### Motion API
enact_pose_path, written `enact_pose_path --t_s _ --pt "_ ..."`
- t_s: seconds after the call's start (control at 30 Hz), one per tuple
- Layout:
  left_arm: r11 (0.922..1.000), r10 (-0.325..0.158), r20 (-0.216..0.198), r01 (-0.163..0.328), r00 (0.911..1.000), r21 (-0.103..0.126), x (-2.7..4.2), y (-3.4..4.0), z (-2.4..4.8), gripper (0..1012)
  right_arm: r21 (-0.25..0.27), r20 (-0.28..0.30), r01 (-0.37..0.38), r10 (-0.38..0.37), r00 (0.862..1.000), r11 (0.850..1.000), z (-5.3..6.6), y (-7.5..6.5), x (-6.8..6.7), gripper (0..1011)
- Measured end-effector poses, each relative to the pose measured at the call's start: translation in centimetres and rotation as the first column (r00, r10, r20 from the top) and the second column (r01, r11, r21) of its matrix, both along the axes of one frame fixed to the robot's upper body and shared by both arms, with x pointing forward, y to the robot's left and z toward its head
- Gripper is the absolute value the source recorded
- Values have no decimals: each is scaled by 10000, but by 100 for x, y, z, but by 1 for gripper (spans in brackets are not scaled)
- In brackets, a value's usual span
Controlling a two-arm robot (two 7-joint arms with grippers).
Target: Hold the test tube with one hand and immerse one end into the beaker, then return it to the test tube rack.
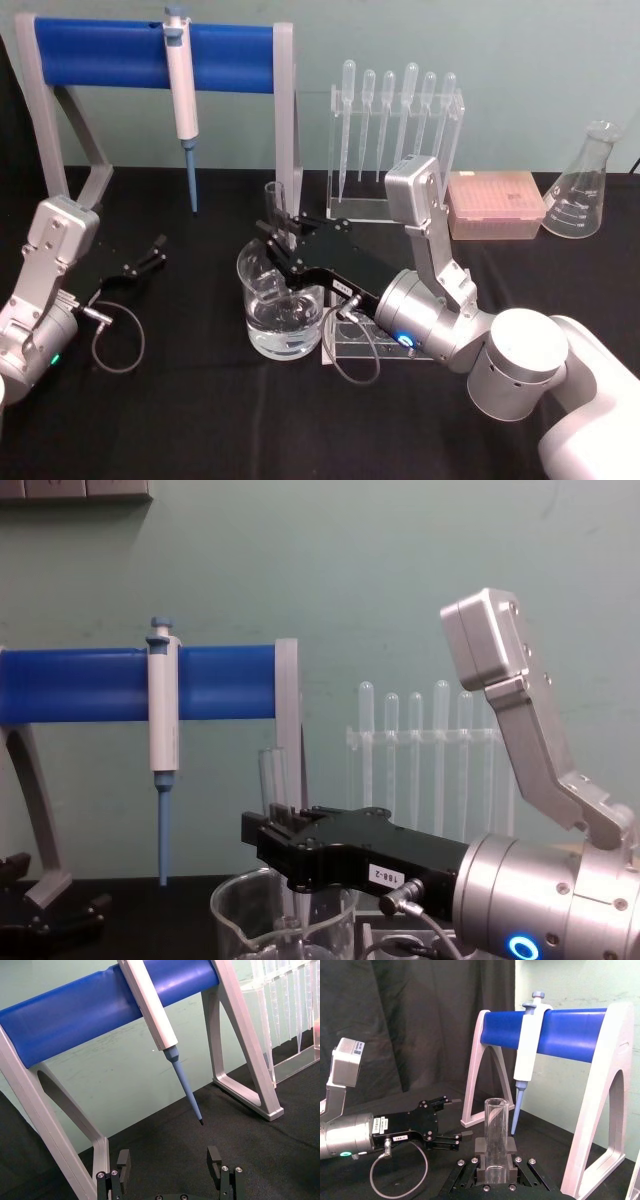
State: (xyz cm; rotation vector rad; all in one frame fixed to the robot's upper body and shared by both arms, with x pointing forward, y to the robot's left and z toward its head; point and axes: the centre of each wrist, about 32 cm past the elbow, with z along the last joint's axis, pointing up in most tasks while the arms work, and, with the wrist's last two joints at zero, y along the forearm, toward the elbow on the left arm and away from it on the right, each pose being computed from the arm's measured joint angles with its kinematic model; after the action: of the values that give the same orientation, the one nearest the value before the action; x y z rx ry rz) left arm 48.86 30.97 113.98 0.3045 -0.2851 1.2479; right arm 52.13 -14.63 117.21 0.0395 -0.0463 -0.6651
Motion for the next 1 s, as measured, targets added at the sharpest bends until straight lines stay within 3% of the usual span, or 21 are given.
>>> enact_pose_path --t_s 1.0 --pt "10000 0 0 0 10000 0 0 0 0 1000 0 0 0 0 10000 10000 0 0 0 227"
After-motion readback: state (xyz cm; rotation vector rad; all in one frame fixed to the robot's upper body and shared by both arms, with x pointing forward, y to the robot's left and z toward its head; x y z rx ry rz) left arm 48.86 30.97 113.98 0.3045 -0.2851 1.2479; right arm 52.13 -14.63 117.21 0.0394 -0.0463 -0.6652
